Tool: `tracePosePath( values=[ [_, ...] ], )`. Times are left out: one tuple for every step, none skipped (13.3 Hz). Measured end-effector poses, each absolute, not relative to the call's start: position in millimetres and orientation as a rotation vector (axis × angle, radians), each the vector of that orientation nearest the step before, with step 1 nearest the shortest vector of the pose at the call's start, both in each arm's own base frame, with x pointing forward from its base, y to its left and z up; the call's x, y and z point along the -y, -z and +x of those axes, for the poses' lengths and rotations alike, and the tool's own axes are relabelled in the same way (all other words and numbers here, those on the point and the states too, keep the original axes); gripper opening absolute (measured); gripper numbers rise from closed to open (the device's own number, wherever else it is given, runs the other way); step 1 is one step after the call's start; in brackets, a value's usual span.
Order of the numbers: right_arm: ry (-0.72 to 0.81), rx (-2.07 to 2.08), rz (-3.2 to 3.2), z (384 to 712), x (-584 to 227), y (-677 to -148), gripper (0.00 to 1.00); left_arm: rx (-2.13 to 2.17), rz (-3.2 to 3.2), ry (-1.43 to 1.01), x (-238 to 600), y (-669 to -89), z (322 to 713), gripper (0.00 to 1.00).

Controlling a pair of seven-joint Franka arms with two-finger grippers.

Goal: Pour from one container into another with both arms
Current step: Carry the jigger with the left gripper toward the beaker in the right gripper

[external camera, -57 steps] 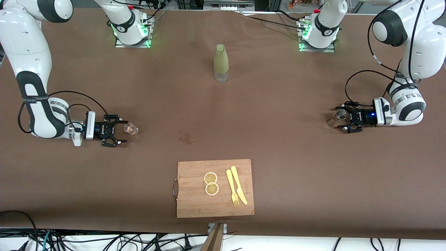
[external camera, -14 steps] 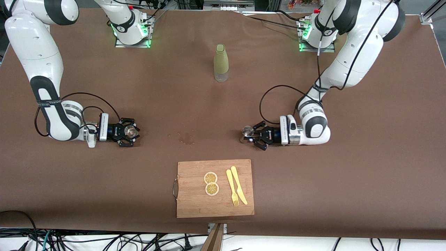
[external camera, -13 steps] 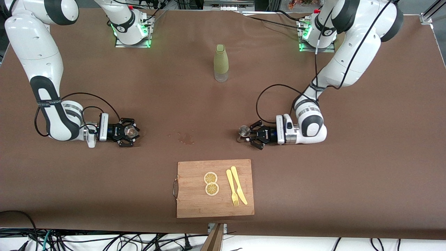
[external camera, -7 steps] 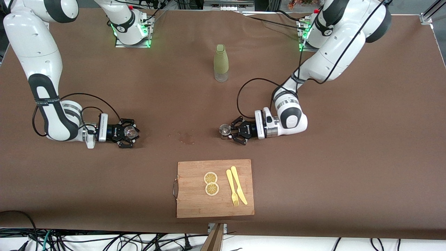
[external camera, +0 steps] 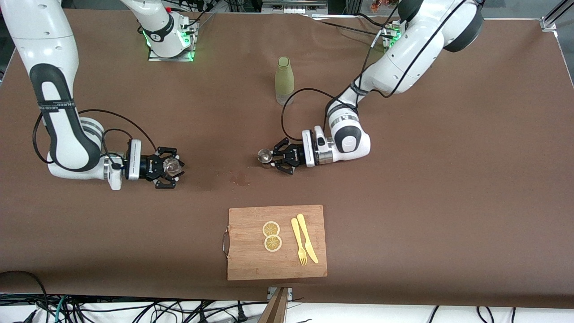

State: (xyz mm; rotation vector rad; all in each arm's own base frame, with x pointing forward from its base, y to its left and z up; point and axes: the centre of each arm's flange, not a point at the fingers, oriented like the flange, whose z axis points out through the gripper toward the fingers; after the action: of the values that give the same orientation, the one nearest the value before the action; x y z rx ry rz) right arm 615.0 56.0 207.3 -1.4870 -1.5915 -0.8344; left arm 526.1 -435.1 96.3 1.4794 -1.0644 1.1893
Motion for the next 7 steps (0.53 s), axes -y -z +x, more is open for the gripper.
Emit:
tracePosePath(
  values=[
    [0.815,1.601,-1.499,614,-70,-215,0.30,1.056,1.484,-1.191,445,-99,523,0.21],
    [0.796,1.610,-1.516,613,-85,-223,0.30,1.053,1.485,-1.192,453,-101,520,0.21],
    [0.778,1.619,-1.535,611,-100,-230,0.30,1.059,1.487,-1.192,458,-102,519,0.21],
    [0.764,1.628,-1.548,609,-114,-236,0.30,1.069,1.490,-1.191,462,-102,518,0.21],
    [0.754,1.639,-1.563,608,-126,-241,0.30,1.076,1.489,-1.191,466,-103,517,0.21],
    [0.745,1.650,-1.584,606,-137,-243,0.30,1.084,1.488,-1.191,469,-102,517,0.21],
    [0.735,1.656,-1.609,604,-147,-244,0.30,1.089,1.485,-1.194,473,-101,517,0.21]
  ],
)
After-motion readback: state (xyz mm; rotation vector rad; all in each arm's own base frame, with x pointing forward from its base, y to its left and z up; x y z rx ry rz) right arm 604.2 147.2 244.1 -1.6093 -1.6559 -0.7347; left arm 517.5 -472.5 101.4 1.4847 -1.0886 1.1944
